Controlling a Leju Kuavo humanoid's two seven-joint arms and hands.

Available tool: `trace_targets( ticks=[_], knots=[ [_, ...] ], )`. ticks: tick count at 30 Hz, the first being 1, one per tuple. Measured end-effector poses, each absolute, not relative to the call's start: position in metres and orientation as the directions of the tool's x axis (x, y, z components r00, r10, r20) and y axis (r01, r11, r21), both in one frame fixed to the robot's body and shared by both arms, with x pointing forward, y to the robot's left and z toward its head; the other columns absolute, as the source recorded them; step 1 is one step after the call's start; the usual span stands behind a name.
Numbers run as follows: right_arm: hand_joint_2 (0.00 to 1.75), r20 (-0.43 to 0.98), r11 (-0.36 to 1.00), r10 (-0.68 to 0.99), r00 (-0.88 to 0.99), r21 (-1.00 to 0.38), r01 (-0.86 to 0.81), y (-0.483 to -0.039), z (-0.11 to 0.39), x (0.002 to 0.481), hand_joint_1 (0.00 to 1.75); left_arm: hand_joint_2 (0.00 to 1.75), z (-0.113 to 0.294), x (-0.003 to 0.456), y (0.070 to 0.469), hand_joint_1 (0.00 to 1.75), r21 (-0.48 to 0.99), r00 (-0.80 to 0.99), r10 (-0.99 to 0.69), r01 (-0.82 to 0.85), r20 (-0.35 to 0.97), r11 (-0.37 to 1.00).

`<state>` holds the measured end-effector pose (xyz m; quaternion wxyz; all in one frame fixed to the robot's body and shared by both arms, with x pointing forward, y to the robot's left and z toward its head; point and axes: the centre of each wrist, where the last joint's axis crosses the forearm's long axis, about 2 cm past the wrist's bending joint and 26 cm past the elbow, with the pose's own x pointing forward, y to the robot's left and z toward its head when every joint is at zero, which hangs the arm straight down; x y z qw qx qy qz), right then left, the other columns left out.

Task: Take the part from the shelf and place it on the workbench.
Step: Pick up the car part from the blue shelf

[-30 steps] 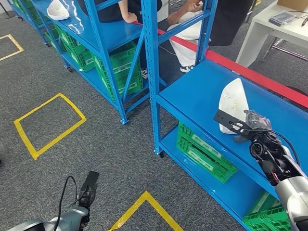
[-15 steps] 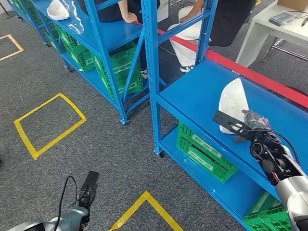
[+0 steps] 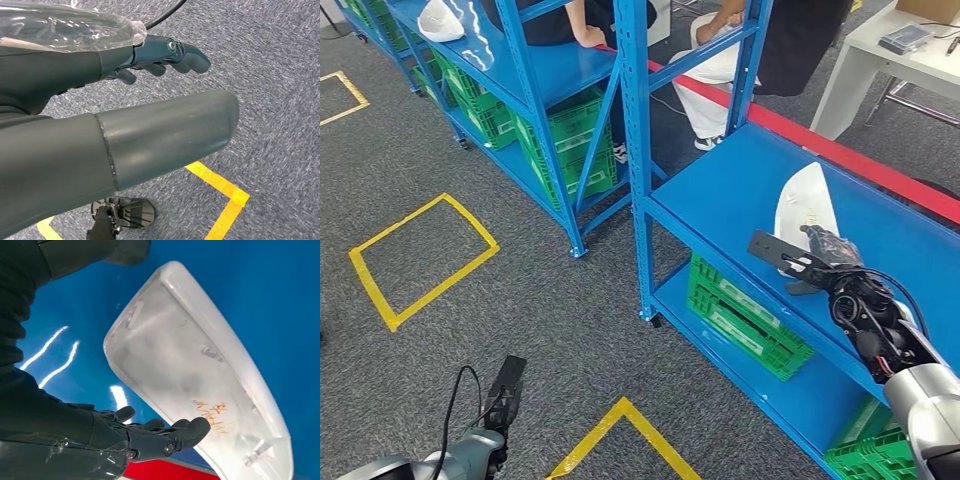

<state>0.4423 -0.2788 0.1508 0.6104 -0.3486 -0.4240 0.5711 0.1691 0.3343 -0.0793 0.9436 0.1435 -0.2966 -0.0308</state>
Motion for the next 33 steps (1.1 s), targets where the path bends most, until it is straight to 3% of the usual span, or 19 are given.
trace_targets(
  ticks=[30, 31, 33],
  knots=[
    [1.75, 0.116, 0.114, 0.993, 0.02, -0.895, -0.432, -0.275, 0.14, 0.437, 0.0, 0.0, -0.079, 0.169, 0.335, 0.0, 0.292, 0.817, -0.151, -0.023, 0.556, 0.956],
    [1.75, 0.116, 0.114, 0.993, 0.022, -0.894, -0.433, -0.275, 0.14, 0.437, 0.03, 0.0, -0.079, 0.169, 0.335, 0.0, 0.292, 0.817, -0.151, -0.022, 0.556, 0.956],
    [1.75, 0.115, 0.113, 0.993, 0.024, -0.893, -0.435, -0.275, 0.139, 0.437, 0.91, 0.0, -0.079, 0.169, 0.335, 0.0, 0.293, 0.817, -0.151, -0.022, 0.556, 0.956]
  ],
)
